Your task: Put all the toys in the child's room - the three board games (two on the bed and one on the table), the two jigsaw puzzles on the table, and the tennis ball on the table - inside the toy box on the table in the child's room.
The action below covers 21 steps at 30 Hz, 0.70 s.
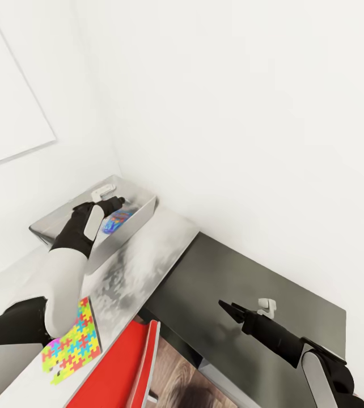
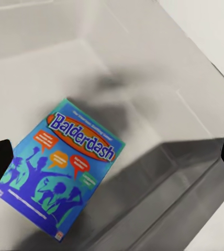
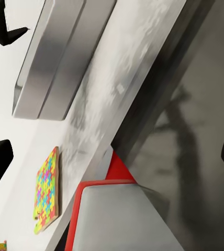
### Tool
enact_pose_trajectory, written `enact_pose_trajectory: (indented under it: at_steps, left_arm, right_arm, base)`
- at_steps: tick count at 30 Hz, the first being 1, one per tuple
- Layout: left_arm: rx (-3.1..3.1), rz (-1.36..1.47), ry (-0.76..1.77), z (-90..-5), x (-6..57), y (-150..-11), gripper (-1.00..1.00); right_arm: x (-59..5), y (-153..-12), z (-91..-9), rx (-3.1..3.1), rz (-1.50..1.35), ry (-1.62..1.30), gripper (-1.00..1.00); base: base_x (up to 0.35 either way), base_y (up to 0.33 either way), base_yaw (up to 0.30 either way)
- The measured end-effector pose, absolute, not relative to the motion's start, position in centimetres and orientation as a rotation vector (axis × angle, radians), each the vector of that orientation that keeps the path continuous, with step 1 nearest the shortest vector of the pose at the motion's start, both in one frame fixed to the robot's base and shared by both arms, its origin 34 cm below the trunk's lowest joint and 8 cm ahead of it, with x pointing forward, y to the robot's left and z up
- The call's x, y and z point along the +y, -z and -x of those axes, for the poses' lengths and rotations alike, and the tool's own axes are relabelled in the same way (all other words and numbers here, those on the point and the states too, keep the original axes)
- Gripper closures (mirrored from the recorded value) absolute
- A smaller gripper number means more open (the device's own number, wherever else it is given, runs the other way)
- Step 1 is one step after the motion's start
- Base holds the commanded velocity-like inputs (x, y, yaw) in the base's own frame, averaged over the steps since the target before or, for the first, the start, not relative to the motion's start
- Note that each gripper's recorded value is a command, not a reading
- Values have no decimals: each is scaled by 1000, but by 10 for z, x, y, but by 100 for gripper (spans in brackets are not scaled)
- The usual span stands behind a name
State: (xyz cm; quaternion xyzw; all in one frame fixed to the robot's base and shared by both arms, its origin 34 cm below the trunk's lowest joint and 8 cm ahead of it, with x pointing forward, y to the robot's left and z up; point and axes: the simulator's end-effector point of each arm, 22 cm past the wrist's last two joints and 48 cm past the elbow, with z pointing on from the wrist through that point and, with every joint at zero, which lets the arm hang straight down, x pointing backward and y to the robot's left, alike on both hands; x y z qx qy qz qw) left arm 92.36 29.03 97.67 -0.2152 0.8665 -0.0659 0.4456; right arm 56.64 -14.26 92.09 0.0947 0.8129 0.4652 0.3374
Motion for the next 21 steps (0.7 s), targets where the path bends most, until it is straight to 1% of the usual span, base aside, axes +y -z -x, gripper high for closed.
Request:
enact_pose_trajectory:
  at_steps: [7,15,21]
  left_arm:
    - [2156,543,192,-922,307,-1003,-100]
    - [2139,604,278,-914,328,-1046,-100]
    - [2128,591,309,-906,336,-1080,-100]
  right_arm:
    - [-142,-924,-567,2113,-243,-1213,-100]
    - [-142,-929,-567,2103,-235,-1213,-100]
    - [-142,-933,-568,2096,-230,-1213,-100]
  base:
    - [0,0,-72]
    - [0,0,-119]
    - [0,0,-132]
